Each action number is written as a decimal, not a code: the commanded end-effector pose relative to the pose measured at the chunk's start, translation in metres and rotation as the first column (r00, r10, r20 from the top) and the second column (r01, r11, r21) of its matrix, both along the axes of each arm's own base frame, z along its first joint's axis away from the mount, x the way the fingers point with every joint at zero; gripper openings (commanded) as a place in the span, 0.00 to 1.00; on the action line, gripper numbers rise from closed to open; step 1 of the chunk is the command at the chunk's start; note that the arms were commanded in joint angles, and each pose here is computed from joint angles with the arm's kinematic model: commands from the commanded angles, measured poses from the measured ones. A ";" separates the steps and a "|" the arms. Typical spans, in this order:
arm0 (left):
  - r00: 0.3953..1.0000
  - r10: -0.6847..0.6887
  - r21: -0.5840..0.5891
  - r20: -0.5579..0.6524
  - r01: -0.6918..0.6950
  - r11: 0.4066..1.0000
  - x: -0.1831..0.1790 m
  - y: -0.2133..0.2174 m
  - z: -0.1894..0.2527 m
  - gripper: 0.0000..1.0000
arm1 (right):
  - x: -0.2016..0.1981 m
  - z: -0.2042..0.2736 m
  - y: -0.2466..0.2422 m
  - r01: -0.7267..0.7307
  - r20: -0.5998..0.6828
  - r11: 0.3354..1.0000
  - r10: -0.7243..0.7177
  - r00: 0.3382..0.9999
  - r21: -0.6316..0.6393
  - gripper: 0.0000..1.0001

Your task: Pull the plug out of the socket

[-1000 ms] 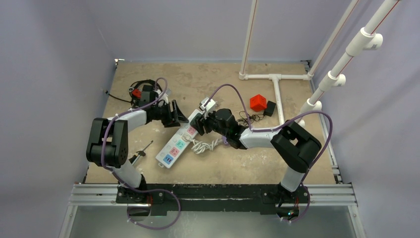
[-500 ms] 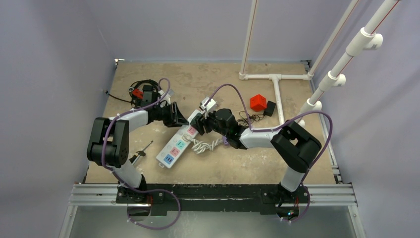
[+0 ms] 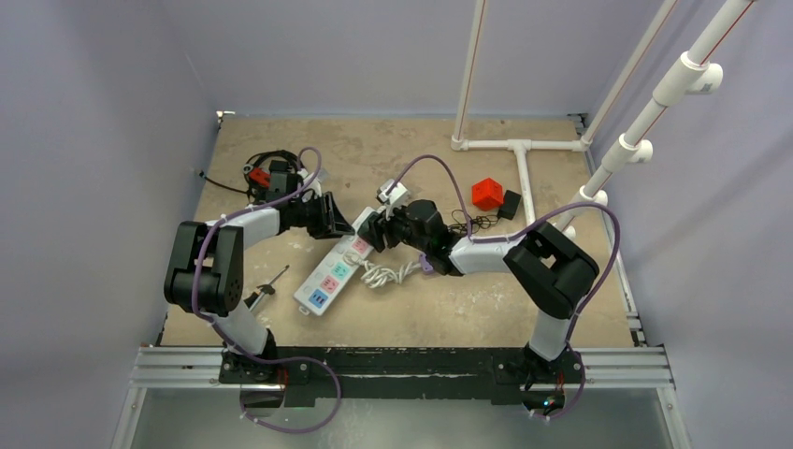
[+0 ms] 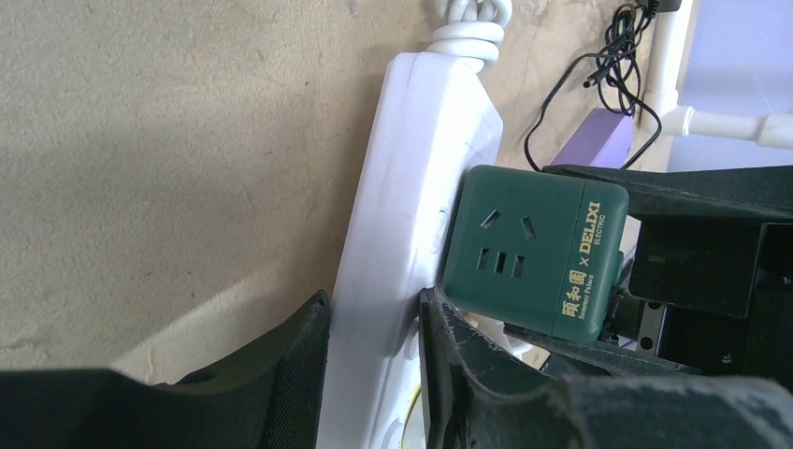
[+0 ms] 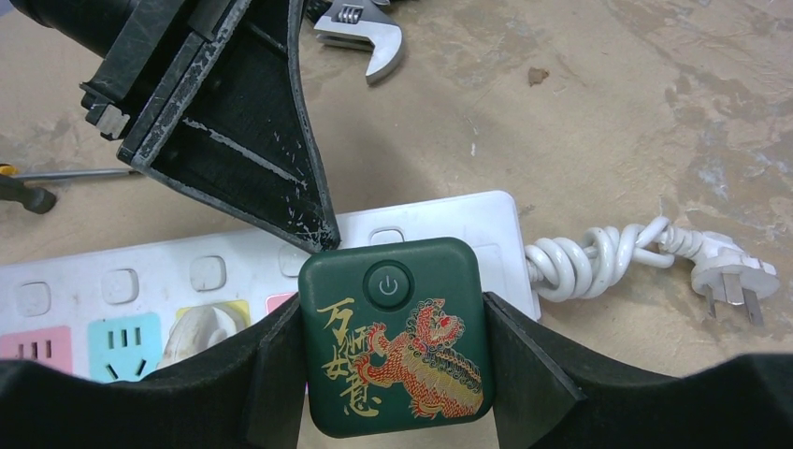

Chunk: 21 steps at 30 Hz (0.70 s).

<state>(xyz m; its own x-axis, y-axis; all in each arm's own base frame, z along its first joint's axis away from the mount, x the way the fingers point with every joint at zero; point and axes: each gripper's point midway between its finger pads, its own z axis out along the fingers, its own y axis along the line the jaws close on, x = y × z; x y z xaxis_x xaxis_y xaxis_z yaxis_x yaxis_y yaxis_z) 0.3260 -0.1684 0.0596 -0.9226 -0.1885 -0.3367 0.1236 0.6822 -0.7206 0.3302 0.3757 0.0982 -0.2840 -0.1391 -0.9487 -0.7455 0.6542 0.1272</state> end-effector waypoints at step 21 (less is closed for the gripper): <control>0.999 -0.006 0.019 0.036 0.006 1.000 0.005 -0.001 0.010 0.00 | 0.004 0.054 0.025 0.058 0.150 0.996 -0.068 0.986 0.068 0.00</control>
